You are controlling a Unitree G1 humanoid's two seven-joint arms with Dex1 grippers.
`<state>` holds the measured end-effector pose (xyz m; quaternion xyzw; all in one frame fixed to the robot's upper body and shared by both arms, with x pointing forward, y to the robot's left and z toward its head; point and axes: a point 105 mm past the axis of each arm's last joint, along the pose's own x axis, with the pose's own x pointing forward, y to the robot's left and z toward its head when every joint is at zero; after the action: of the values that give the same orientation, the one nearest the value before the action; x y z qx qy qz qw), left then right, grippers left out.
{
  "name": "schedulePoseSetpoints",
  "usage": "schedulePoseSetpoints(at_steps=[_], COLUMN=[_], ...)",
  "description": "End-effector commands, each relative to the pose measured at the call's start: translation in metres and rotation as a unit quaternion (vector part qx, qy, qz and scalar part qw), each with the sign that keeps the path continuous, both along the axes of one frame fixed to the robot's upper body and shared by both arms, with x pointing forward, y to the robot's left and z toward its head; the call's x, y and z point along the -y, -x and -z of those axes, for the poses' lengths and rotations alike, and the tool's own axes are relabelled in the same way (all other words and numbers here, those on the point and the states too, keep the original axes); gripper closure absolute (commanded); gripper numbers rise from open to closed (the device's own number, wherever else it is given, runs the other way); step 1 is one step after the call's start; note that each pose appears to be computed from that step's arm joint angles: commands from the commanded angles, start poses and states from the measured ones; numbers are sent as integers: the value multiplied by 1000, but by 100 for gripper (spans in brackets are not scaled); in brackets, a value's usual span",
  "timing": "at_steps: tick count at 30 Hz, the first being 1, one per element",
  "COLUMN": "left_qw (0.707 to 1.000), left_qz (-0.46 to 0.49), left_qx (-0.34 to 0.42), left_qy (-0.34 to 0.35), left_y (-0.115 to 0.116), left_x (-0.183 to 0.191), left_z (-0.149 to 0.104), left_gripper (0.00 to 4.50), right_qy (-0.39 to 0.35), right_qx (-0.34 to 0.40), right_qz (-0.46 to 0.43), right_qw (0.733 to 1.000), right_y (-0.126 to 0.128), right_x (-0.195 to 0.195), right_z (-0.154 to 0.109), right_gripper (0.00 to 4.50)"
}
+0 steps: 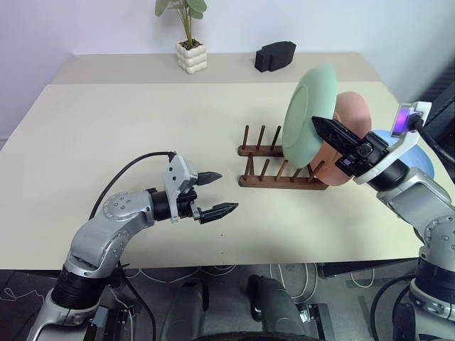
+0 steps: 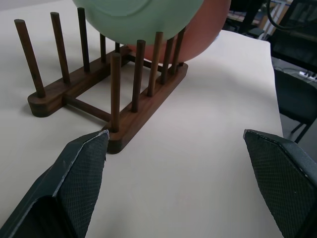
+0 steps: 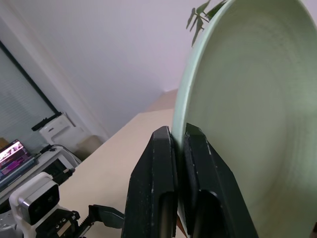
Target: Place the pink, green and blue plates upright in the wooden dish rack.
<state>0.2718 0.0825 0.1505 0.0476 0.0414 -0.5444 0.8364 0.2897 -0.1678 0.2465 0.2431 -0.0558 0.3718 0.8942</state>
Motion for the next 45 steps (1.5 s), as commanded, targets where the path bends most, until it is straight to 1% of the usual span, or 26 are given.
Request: schedulePoseSetpoints(at_steps=[1, 6, 7, 12, 18, 20, 22, 24, 26, 28, 29, 30, 33, 35, 36, 38, 40, 42, 45], left_qw=[1000, 1000, 1000, 1000, 1000, 1000, 1000, 999, 999, 999, 999, 999, 999, 998, 998, 998, 998, 998, 998], left_qz=[0, -1, -1, -1, 0, 0, 0, 0, 1, 10, 14, 17, 30, 35, 38, 43, 46, 47, 46], left_qx=[27, 27, 27, 26, 26, 25, 26, 30, 32, 36, 37, 38, 42, 42, 40, 37, 36, 37, 37], left_qy=[6, 6, 6, 7, 7, 8, 9, 10, 11, 10, 10, 12, 14, 15, 16, 18, 18, 18, 19], left_y=[1, 1, 1, 1, 1, 1, 1, 1, 1, 2, 3, 3, 3, 3, 3, 2, 1, 1, 0], left_x=[-1, -1, -1, -1, -1, -1, 0, 0, 0, 1, 1, 2, 6, 9, 10, 12, 14, 15, 16], left_z=[-10, -10, -10, -10, -10, -10, -10, -10, -11, -13, -13, -15, -17, -17, -17, -16, -15, -16, -16], left_gripper=[0, 0, 0, 0, 0, 0, 0, 0, 0, 0, 0, 0, 0, 0, 0, 0, 0, 0, 0], right_qy=[-8, -2, 0, 18, 78, 113, 168, 203, 236, 298, 318, 337, 409, 448, 470, 521, 555, 580, 607], right_qx=[20, 28, 30, 46, 78, 99, 136, 166, 173, 156, 148, 135, 76, 36, 13, -36, -60, -76, -92], right_qz=[1, 6, 8, 20, 36, 40, 53, 74, 108, 138, 144, 145, 132, 145, 157, 181, 188, 185, 199], right_qw=[1000, 1000, 1000, 999, 993, 988, 975, 962, 950, 932, 925, 920, 900, 882, 868, 834, 808, 789, 764], right_y=[3, 2, 2, 2, 4, 8, 15, 19, 21, 28, 32, 35, 47, 48, 46, 39, 35, 32, 18], right_x=[2, 2, 2, 3, 4, 5, 10, 22, 44, 78, 88, 96, 120, 136, 145, 165, 177, 185, 197], right_z=[-9, -12, -12, -19, -29, -36, -46, -56, -61, -55, -53, -48, -14, 5, 16, 44, 62, 80, 103], right_gripper=[255, 14, 3, 3, 3, 3, 3, 3, 3, 3, 3, 3, 3, 3, 3, 3, 3, 3, 3])
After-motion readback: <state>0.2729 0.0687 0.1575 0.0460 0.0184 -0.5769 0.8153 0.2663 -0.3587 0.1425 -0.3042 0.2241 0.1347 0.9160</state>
